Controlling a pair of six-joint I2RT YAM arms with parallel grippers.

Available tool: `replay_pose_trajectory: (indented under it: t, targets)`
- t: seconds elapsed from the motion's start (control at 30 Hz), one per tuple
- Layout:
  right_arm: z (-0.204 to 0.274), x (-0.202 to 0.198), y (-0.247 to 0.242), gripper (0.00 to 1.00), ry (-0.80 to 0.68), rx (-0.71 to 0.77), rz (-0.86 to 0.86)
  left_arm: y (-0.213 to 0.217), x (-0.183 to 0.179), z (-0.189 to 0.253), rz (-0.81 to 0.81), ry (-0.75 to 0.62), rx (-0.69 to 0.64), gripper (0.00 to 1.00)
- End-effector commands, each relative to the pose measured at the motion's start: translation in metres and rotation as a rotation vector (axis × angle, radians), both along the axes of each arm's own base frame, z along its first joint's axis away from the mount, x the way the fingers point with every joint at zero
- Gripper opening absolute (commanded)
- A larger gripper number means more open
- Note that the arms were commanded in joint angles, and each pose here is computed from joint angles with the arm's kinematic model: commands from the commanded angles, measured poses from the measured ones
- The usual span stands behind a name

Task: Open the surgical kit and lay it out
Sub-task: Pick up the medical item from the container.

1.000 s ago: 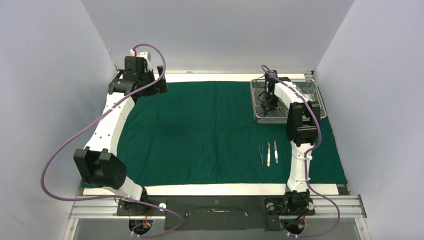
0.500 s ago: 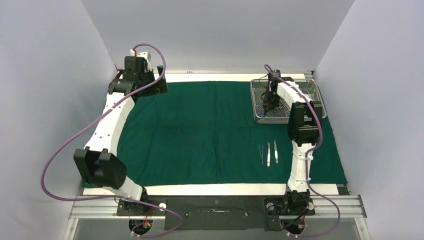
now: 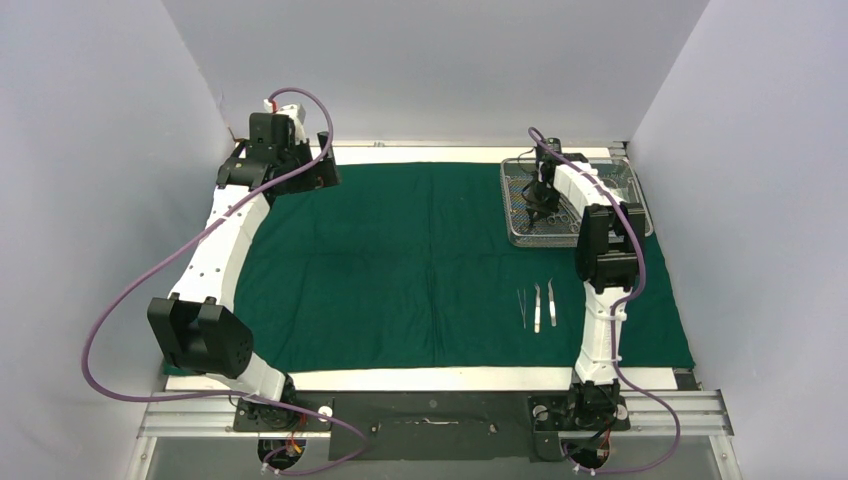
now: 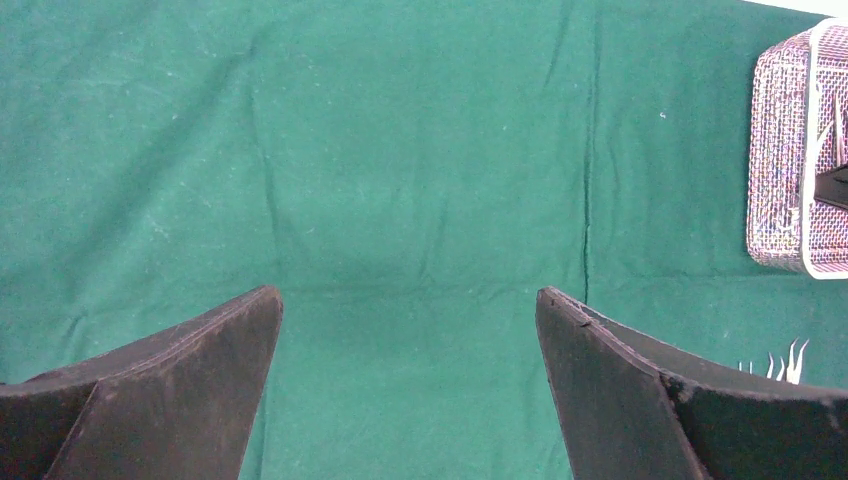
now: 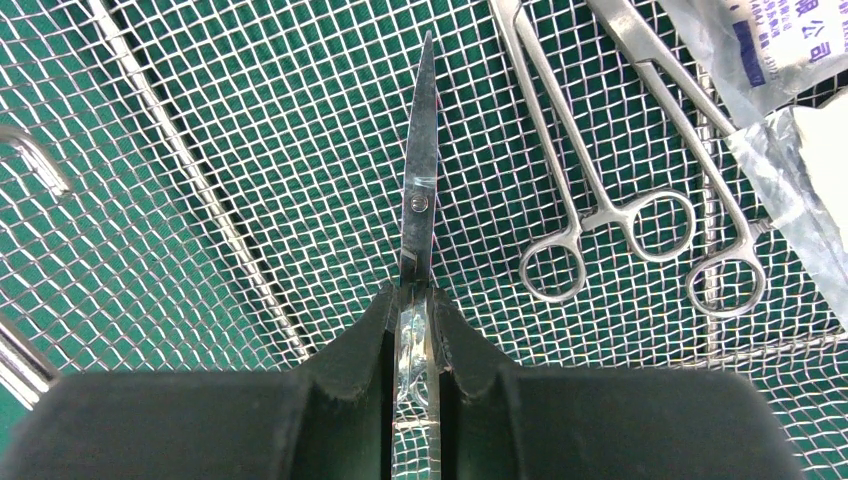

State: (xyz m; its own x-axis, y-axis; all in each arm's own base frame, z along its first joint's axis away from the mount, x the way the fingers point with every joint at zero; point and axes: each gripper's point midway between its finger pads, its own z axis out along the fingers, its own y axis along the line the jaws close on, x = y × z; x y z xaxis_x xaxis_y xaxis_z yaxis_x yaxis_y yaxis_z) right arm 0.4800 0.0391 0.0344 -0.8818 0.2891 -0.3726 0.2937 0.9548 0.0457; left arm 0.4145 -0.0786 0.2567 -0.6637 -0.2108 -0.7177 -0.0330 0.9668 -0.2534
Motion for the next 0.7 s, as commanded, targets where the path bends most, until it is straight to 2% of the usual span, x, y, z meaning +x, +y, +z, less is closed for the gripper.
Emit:
replay_pose_trajectory:
  t: [0.0, 0.4, 0.57, 0.67]
  targets:
    - [0.059, 0.021, -0.005, 0.05, -0.153, -0.020, -0.008, -0.004, 0.005, 0.021, -0.015, -0.077, -0.036, 0.96]
    - [0.083, 0.027, -0.002, 0.06, -0.211, 0.000, 0.004, -0.016, 0.005, 0.020, -0.068, -0.077, -0.075, 0.96]
    - [0.093, 0.031, 0.000, 0.06, -0.236, 0.007, 0.012, -0.046, 0.002, 0.017, -0.176, -0.074, -0.160, 0.96]
    - [0.103, 0.033, 0.002, 0.06, -0.260, 0.016, 0.017, -0.081, -0.001, 0.011, -0.276, -0.062, -0.238, 0.96]
